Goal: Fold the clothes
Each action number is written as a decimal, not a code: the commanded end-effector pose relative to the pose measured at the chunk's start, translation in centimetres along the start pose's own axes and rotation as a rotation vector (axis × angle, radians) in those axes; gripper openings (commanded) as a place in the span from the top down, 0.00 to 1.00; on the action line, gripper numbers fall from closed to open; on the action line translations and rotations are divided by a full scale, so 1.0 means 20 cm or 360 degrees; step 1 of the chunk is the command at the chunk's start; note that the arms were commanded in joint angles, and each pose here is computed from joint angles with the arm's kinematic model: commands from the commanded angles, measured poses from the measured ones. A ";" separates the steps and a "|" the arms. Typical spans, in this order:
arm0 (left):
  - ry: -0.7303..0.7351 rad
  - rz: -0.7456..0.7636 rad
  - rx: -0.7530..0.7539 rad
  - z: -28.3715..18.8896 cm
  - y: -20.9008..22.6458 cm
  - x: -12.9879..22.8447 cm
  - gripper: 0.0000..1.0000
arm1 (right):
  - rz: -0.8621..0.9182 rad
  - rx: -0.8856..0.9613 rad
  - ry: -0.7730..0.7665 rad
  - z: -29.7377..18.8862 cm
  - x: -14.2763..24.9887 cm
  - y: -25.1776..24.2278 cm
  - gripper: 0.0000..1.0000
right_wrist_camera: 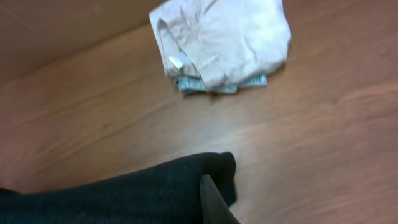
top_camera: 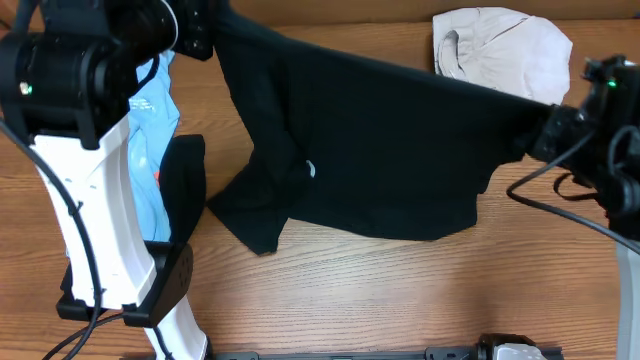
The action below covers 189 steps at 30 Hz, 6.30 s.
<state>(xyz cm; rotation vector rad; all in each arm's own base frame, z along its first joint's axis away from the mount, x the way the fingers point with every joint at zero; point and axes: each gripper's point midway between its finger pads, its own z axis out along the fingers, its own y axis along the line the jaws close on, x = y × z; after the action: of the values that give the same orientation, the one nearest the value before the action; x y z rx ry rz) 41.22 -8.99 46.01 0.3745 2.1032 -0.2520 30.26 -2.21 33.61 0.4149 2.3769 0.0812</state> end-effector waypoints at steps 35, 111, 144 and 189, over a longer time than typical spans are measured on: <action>0.1658 0.0043 0.0295 1.18 -0.47 1.43 0.68 | -0.0026 0.0045 0.0457 0.46 0.15 -0.02 0.96; 0.1550 -0.0580 0.0643 1.27 -0.09 1.58 0.96 | -0.0026 0.0028 0.0413 0.47 0.12 -0.01 0.95; -0.0969 -0.0156 -0.0486 -1.14 0.31 -0.34 0.96 | -0.0140 -0.0126 -0.0625 -0.69 -0.46 0.10 0.96; -0.1111 -0.0122 -0.0491 -0.44 0.96 -0.64 0.96 | -0.0322 -0.0241 -0.1119 -0.04 -1.31 0.35 0.96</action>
<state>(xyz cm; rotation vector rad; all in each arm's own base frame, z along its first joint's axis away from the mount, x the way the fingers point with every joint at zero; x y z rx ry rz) 48.94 6.57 59.54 0.1012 1.4664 -0.1910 51.14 0.24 50.32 -0.0289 1.7396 0.1468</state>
